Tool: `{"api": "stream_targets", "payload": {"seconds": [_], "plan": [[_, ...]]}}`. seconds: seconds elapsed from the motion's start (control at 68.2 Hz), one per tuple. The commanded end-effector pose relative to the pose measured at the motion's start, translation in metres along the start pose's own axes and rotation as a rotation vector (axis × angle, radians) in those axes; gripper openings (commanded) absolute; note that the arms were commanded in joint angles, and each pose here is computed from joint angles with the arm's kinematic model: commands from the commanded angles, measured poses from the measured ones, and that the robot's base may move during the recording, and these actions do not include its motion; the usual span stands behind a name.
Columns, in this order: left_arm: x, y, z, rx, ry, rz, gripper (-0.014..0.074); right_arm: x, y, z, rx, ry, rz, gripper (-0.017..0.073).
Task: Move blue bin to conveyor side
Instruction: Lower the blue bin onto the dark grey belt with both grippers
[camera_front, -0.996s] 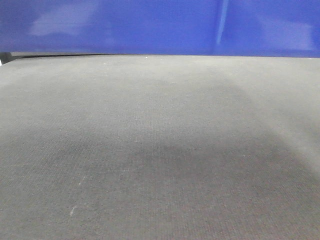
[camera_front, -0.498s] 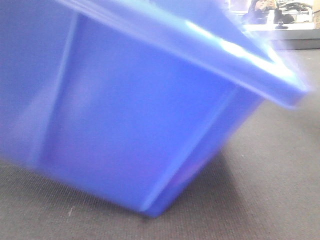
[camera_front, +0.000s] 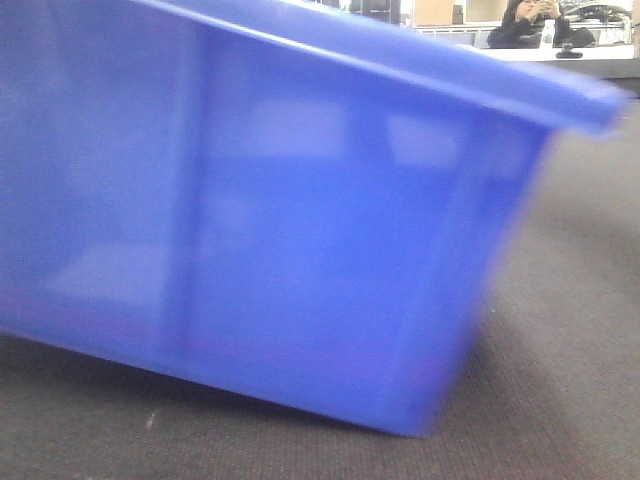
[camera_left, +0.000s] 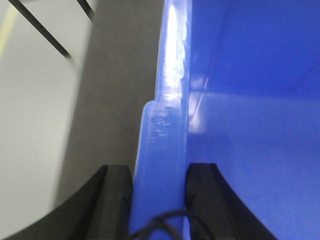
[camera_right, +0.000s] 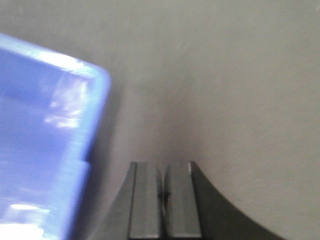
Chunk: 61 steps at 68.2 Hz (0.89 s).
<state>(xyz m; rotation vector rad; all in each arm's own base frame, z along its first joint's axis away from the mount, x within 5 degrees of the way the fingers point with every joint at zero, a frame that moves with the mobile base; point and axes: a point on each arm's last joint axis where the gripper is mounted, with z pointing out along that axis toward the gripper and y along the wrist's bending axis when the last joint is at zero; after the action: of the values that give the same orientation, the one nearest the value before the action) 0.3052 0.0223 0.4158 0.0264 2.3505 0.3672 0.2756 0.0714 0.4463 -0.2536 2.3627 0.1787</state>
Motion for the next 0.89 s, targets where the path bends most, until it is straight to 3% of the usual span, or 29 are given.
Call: {"api": "stream_targets", "payload": {"seconds": [0.0, 0.073, 0.19, 0.308, 0.498, 0.586, 0.689, 0.777, 0.879], "plan": [[-0.001, -0.013, 0.009, 0.077, 0.028, -0.034, 0.0055, -0.005, 0.002, 0.017, -0.030, 0.011, 0.008, 0.0112], [0.001, -0.017, 0.016, 0.100, 0.065, -0.044, 0.0173, -0.005, 0.003, 0.030, -0.036, 0.040, 0.013, 0.0279], [0.002, -0.019, 0.019, 0.114, 0.082, -0.051, 0.0452, -0.005, 0.002, 0.037, -0.035, 0.056, 0.014, 0.0569], [0.002, -0.019, 0.017, 0.118, 0.088, -0.053, 0.0621, -0.005, 0.002, 0.034, -0.036, 0.050, 0.013, 0.0559], [0.006, -0.013, -0.008, 0.121, 0.071, -0.069, 0.0599, -0.003, 0.003, 0.017, -0.037, 0.035, 0.011, 0.0558], [0.009, -0.008, -0.031, 0.132, 0.025, -0.088, 0.0588, -0.001, 0.003, 0.003, -0.039, 0.007, 0.009, 0.0501], [0.017, -0.004, -0.055, 0.145, -0.051, -0.108, 0.0536, 0.006, 0.004, -0.013, -0.040, -0.026, 0.008, 0.0318], [0.031, 0.000, -0.075, 0.143, -0.123, -0.116, 0.0424, 0.016, 0.004, -0.026, -0.041, -0.060, 0.008, 0.0150], [0.053, 0.001, -0.090, 0.143, -0.184, -0.120, 0.0229, 0.034, 0.003, -0.035, -0.036, -0.090, 0.001, -0.0041]]}}
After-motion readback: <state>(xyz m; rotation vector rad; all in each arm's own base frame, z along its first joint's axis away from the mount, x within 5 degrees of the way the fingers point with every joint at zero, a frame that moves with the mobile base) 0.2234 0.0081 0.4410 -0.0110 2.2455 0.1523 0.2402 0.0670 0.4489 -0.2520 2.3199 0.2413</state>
